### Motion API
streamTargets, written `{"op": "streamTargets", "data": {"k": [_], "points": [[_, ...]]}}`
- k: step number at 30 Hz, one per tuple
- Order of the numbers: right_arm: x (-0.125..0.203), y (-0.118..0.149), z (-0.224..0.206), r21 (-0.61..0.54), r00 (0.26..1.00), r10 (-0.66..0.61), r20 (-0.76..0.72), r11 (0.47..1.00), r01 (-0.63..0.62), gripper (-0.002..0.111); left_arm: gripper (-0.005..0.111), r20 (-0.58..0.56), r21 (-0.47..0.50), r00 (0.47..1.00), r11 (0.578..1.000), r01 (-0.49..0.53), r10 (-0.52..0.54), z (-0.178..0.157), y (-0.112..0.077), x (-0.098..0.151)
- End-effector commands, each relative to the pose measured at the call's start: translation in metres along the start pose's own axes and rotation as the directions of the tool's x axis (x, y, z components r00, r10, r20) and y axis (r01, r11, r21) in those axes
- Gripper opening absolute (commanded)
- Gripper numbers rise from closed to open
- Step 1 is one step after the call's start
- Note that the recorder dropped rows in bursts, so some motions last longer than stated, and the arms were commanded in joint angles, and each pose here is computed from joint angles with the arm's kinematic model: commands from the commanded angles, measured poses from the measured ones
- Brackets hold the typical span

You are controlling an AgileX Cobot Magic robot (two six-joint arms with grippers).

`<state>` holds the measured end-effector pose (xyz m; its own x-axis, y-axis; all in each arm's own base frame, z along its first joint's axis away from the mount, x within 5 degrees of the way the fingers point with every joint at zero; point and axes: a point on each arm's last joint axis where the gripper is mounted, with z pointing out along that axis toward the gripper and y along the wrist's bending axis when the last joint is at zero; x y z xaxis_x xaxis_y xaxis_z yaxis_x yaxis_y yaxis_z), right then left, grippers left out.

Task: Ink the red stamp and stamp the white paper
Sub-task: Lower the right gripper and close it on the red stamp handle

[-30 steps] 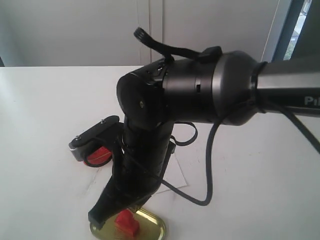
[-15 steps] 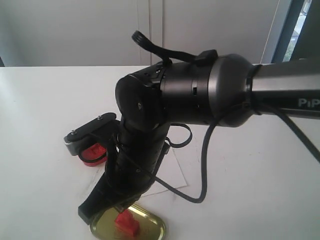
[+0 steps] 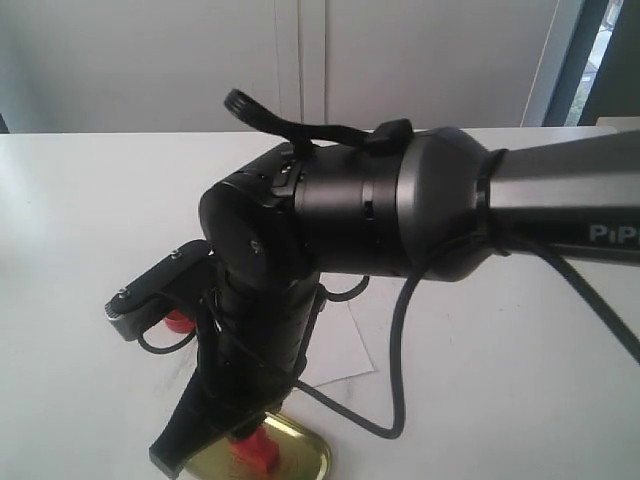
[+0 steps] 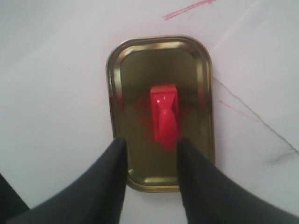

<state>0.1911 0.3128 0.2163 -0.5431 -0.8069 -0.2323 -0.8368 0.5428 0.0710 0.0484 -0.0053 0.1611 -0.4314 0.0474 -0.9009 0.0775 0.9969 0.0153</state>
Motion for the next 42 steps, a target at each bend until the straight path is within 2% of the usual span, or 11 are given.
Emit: {"op": "streamTargets", "data": {"k": [1, 16, 42], "points": [[-0.002, -0.001, 0.005, 0.011, 1.0, -0.001, -0.002, 1.0, 0.001, 0.044, 0.0, -0.011, 0.0, 1.0, 1.0, 0.007, -0.007, 0.001, 0.0, 0.003], [-0.005, -0.007, 0.036, 0.048, 0.999, -0.002, -0.035, 0.999, 0.003, 0.044, 0.0, -0.011, 0.0, 1.0, 1.0, 0.007, -0.007, 0.001, 0.0, 0.003], [-0.004, -0.01, 0.06, 0.069, 0.996, 0.01, -0.084, 0.998, -0.004, 0.043, 0.0, -0.011, 0.0, 1.0, 1.0, 0.007, -0.007, 0.001, 0.0, 0.003]]}}
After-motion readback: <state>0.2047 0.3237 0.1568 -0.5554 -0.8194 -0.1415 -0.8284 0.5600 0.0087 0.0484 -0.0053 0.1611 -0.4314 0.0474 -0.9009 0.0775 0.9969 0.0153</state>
